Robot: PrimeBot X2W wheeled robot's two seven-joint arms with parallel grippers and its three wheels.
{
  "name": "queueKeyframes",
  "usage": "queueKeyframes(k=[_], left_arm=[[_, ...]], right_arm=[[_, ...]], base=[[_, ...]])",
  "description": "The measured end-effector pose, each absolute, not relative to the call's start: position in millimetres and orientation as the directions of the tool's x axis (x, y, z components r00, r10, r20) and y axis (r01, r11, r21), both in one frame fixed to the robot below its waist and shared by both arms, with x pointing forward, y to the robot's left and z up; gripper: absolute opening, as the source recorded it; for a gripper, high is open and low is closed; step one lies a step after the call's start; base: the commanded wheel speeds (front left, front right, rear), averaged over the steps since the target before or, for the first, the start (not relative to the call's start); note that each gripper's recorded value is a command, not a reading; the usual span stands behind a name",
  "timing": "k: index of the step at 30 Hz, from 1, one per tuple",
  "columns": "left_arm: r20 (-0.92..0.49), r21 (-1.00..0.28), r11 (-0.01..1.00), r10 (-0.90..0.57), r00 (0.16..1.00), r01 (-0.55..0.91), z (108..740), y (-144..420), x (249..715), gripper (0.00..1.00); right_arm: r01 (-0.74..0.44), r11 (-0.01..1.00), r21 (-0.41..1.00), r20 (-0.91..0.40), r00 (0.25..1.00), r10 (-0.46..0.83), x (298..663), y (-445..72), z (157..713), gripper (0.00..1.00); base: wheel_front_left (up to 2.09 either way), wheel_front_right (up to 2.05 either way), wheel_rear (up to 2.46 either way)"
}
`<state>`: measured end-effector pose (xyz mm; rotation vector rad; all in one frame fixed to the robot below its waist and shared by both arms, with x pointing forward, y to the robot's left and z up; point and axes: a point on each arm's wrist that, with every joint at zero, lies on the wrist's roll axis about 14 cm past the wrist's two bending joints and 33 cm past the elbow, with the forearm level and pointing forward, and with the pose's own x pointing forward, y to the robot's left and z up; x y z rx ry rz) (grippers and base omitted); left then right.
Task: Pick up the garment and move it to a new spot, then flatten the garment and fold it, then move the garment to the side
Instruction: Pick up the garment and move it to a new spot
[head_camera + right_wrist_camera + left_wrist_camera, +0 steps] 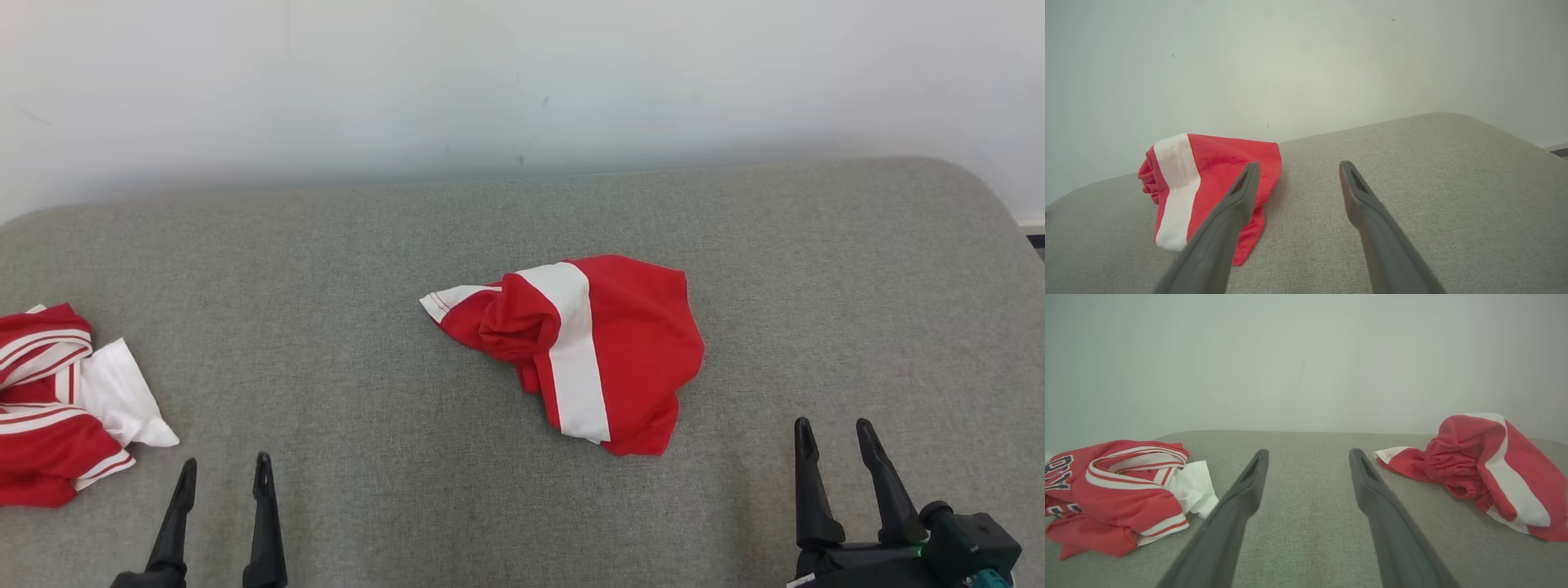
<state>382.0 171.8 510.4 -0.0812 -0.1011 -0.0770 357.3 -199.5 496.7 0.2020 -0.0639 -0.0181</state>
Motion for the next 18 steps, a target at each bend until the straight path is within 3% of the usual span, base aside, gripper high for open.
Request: queueKeyframes(k=[18], left_arm=[[0.069,-0.074,0.993,-0.087,0.994,0.092,499.8,169.3,376.1,1.00]], right_arm=[[0.013,0.980,0.198,0.037,0.999,-0.020,347.2,-197.8,488.9,1.00]], base=[[0.00,0.00,0.00]])
